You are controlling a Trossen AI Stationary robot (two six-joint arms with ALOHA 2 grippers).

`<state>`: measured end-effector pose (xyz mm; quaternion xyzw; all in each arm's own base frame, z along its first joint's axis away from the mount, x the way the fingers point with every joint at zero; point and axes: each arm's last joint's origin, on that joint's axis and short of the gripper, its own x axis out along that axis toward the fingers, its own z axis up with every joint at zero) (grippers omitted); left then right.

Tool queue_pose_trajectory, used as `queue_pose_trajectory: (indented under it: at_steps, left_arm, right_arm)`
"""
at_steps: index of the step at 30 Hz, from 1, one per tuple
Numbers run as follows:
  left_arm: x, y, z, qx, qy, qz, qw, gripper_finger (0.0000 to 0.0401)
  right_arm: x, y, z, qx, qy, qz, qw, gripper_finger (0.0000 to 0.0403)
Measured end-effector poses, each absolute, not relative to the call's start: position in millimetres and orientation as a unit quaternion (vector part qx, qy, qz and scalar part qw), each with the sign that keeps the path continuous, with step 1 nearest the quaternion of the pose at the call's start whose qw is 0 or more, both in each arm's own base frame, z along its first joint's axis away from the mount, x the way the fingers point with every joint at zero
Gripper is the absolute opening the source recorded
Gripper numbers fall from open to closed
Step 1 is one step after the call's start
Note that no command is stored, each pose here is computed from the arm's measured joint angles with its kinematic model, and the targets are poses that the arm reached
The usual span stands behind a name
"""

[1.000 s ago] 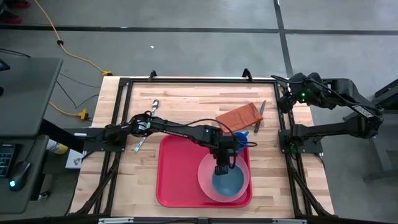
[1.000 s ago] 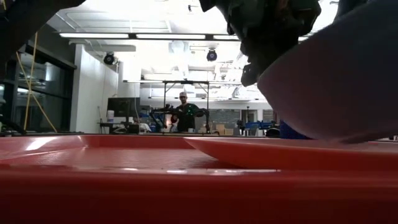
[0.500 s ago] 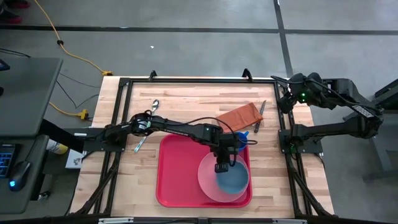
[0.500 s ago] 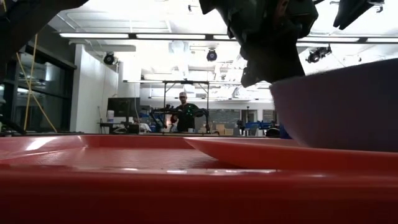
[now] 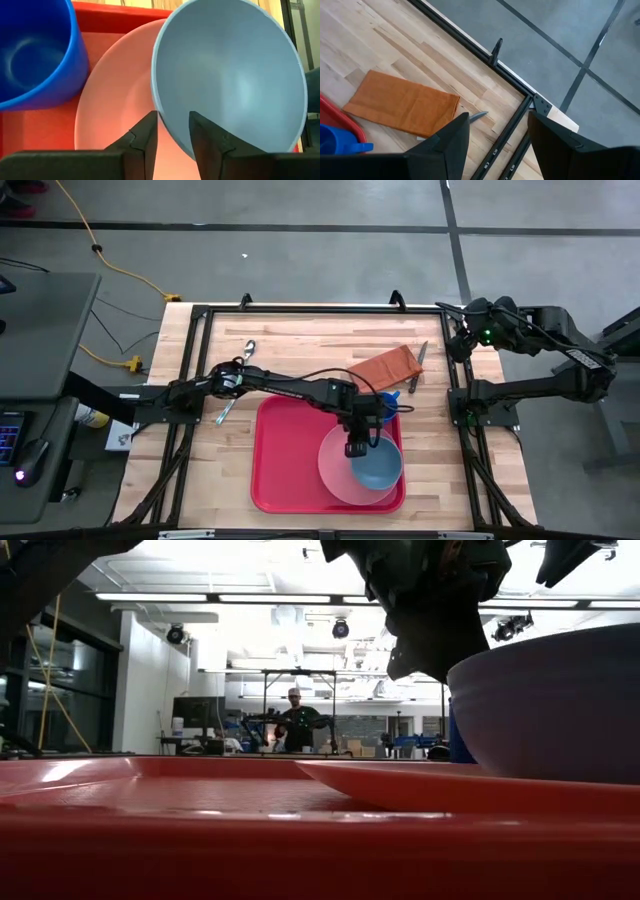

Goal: Set up tray
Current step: Put the light blue bowl on the pink plate, then put the orange napkin on the left side of the pink plate

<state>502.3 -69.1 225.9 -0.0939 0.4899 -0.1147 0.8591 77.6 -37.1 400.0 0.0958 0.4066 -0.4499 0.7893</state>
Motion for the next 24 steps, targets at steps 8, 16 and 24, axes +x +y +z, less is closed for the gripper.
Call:
queue_pose_trajectory:
  at_steps: [8,16,24]
  left_arm:
    - [498.6,-61.1,263.3,-0.054,0.484,-0.103,0.867,0.0145]
    - [474.7,-35.9,304.7,0.011,0.493,-0.004,0.870,0.0145]
    - [437.9,11.3,328.1,0.073,0.563,0.142,0.810,0.0145]
  right_arm:
    - [77.6,-37.0,400.0,0.096,0.407,-0.449,0.790,0.0181]
    - [76.9,-36.6,399.8,0.107,0.404,-0.450,0.789,0.0181]
    - [74.4,-36.1,399.7,0.154,0.376,-0.478,0.778,0.0181]
